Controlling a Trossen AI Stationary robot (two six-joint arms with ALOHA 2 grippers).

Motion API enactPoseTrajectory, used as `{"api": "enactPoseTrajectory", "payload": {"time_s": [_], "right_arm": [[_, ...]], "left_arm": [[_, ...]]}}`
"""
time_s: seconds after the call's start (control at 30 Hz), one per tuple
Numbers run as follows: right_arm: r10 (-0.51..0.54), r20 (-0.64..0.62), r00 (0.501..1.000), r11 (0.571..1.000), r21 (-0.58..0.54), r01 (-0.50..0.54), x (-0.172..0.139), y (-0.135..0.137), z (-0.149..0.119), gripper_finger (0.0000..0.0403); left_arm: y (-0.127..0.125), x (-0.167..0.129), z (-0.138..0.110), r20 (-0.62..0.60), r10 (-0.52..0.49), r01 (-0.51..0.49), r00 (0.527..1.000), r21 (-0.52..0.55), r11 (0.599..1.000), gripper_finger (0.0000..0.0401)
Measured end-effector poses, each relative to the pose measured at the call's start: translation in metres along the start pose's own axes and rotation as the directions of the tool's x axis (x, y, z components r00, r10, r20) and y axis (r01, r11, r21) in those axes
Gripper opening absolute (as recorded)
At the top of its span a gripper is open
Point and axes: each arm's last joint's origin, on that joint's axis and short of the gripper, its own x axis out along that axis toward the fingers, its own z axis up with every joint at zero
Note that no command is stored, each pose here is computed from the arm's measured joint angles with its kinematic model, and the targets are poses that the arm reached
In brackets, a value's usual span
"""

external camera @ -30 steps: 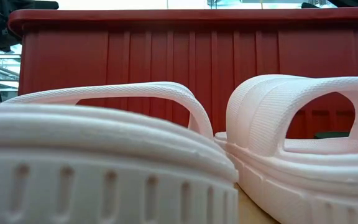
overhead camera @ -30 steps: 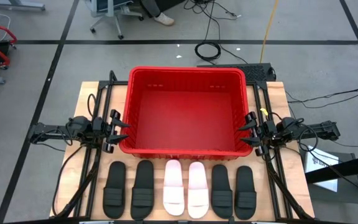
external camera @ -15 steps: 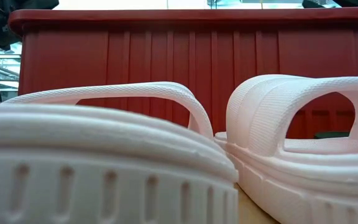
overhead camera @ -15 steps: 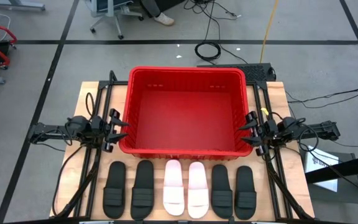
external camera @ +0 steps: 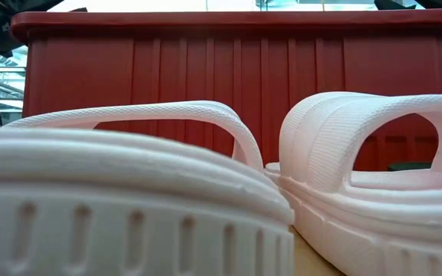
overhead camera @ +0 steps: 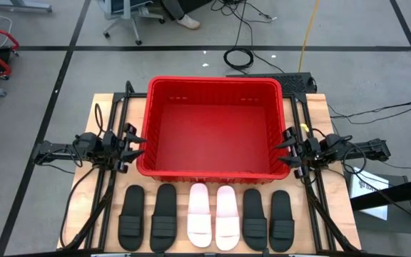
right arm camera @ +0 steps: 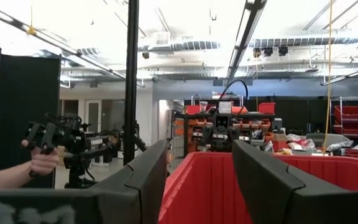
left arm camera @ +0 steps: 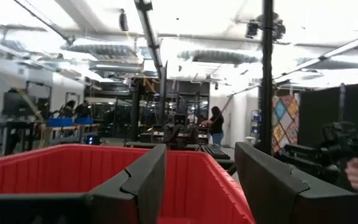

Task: Pick and place slides into bin
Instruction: Put the black slide into the red bin

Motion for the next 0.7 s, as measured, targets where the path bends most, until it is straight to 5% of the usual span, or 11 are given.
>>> {"api": "enactPoseTrajectory", "payload": {"time_s": [0.2,0.37,0.7], "right_arm": [[0.001,0.045,0.999,1.0,0.0,-0.001,0.0,0.0,0.005,0.0171],[0.002,-0.042,0.999,1.0,0.004,-0.002,0.001,0.0,-0.001,0.0171],[0.003,-0.002,1.0,1.0,-0.022,-0.003,0.008,0.0,0.028,0.0171]], "left_arm": [[0.001,0.0,0.001,0.008,0.019,-0.019,1.0,-0.008,1.0,0.0198],[0.001,0.0,0.006,0.066,0.052,-0.052,0.996,0.001,0.999,0.0198],[-0.001,0.004,0.035,0.078,0.035,-0.036,0.996,0.008,0.999,0.0198]]}}
